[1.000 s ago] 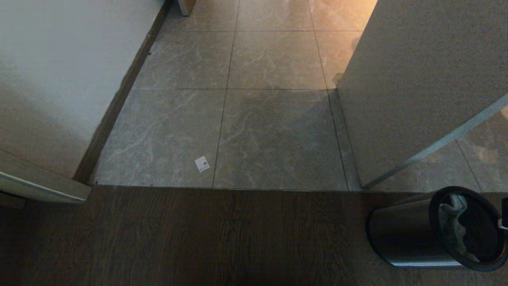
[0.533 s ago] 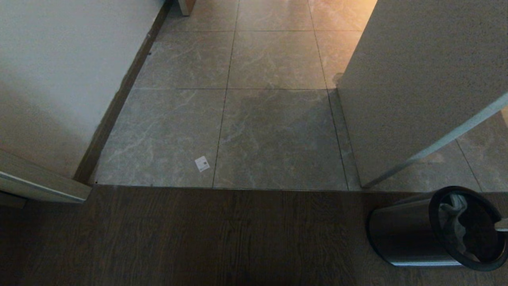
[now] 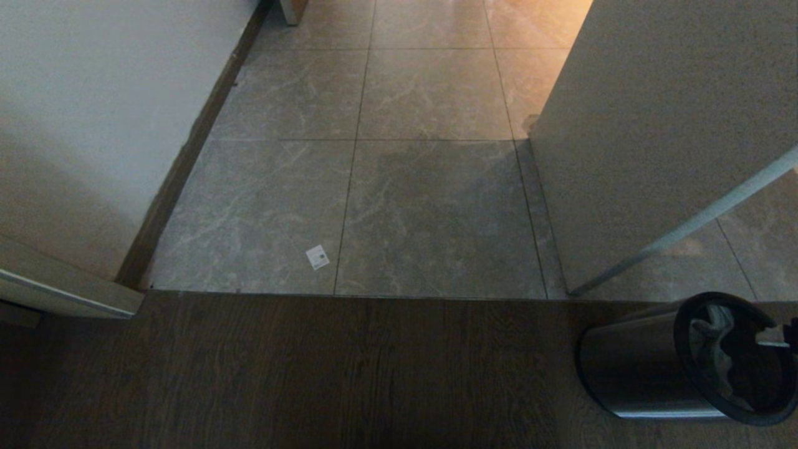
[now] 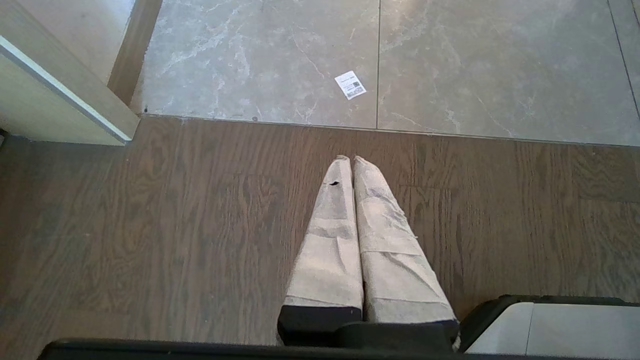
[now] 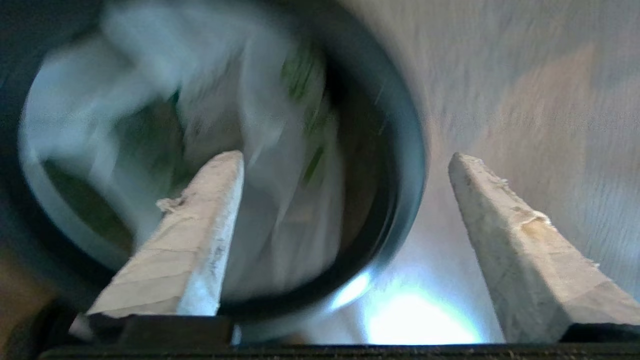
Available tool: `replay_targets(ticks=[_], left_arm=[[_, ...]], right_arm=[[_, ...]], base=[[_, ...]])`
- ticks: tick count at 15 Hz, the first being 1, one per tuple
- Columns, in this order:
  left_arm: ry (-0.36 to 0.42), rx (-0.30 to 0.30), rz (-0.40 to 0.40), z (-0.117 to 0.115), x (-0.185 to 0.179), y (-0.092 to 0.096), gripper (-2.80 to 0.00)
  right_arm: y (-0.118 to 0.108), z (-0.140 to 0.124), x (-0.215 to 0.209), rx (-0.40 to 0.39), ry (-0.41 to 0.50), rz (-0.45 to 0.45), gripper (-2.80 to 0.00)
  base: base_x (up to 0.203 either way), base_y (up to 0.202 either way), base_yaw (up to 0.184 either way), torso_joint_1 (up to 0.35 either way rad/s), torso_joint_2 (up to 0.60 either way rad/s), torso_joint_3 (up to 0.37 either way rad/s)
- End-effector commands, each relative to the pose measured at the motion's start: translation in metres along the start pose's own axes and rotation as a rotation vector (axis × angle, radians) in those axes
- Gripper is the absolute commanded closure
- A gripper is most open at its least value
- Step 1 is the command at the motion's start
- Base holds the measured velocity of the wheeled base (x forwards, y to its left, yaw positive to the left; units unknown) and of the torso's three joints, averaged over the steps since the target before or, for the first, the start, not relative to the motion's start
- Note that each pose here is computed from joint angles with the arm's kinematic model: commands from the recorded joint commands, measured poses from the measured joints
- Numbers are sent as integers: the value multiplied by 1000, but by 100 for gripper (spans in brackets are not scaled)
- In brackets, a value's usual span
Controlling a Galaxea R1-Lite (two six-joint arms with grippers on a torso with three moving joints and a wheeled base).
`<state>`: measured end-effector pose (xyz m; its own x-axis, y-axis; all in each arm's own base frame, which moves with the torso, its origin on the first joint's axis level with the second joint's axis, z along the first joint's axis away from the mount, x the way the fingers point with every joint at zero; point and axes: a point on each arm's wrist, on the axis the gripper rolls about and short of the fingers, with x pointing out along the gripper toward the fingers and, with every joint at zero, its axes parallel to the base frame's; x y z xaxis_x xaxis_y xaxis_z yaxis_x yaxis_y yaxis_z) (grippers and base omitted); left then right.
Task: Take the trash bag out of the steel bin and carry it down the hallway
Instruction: Place the outer trash can on the ground
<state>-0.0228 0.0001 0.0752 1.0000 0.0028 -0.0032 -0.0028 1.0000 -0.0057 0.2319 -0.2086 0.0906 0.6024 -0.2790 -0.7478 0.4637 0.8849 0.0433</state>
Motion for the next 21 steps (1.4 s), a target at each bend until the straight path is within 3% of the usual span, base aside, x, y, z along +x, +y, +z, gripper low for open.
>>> replay_targets(ticks=[1, 7, 14, 15, 16, 21], left_arm=[[0, 0, 0, 0, 0, 0, 0], [0, 0, 0, 0, 0, 0, 0], [0, 0, 0, 0, 0, 0, 0], [0, 0, 0, 0, 0, 0, 0], [0, 0, 0, 0, 0, 0, 0], [0, 0, 0, 0, 0, 0, 0]], right_arm=[[-11, -3, 23, 8, 28, -7, -280], [-21, -17, 57, 25, 101, -8, -280], [-27, -15, 84, 5, 8, -19, -280], [-28, -9, 84, -5, -45, -30, -202], [-29, -8, 85, -10, -64, -37, 0], [-28, -10, 88, -40, -46, -39, 0]], base=[[0, 0, 0, 0, 0, 0], [0, 0, 0, 0, 0, 0], [0, 0, 0, 0, 0, 0], [0, 0, 0, 0, 0, 0], [0, 0, 0, 0, 0, 0], [0, 0, 0, 0, 0, 0]])
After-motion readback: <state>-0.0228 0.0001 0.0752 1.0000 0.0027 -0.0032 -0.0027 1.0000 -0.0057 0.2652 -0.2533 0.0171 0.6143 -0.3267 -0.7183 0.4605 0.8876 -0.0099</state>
